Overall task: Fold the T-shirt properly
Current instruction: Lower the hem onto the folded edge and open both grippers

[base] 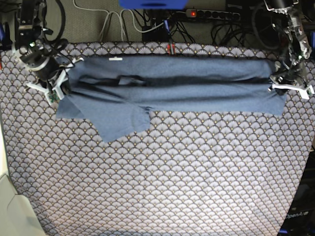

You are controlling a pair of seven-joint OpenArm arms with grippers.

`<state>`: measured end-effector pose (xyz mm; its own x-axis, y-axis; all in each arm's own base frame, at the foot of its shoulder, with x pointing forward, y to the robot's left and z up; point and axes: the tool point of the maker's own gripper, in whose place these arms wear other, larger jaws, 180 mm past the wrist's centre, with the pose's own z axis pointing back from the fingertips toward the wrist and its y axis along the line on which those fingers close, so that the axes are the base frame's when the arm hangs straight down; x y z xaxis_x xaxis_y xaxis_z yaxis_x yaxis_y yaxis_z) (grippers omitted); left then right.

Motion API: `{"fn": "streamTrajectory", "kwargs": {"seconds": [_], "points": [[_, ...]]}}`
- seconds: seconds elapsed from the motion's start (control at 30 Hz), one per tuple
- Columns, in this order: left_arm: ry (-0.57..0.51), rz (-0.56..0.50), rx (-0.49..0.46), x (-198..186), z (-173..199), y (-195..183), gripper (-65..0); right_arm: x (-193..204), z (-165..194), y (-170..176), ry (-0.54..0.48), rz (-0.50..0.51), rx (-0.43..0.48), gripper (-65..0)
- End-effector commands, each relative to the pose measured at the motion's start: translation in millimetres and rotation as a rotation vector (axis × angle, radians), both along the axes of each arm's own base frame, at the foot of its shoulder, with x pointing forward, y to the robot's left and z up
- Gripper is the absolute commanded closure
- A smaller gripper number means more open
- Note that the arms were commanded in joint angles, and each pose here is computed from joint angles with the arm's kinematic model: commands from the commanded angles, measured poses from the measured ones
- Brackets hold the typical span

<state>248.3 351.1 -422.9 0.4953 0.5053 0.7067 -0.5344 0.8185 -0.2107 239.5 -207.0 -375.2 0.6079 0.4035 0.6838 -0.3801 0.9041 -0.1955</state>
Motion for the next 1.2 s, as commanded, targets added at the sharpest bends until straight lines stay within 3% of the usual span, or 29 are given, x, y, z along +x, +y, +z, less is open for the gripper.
{"fn": "streamTrajectory", "kwargs": {"seconds": [0.0,0.33,0.73,1.17], "points": [[-0.002,-0.009,0.014,1.5,5.8,4.6,-22.1,1.5,7.7,-1.7,-0.029,0.009,-0.004,0.0],[0.002,-0.012,0.035,0.9,9.7,12.6,-22.1,-18.9,-6.6,-4.0,0.029,0.007,-0.008,0.0],[0.017,-0.02,0.066,-3.5,13.7,23.7,-22.1,-15.9,2.5,-33.4,0.004,-0.064,-0.042,0.0],[0.032,-0.032,0.083,-6.3,14.4,28.1,-22.1,-29.2,-9.1,-33.4,0.052,-0.072,-0.035,0.0]]}}
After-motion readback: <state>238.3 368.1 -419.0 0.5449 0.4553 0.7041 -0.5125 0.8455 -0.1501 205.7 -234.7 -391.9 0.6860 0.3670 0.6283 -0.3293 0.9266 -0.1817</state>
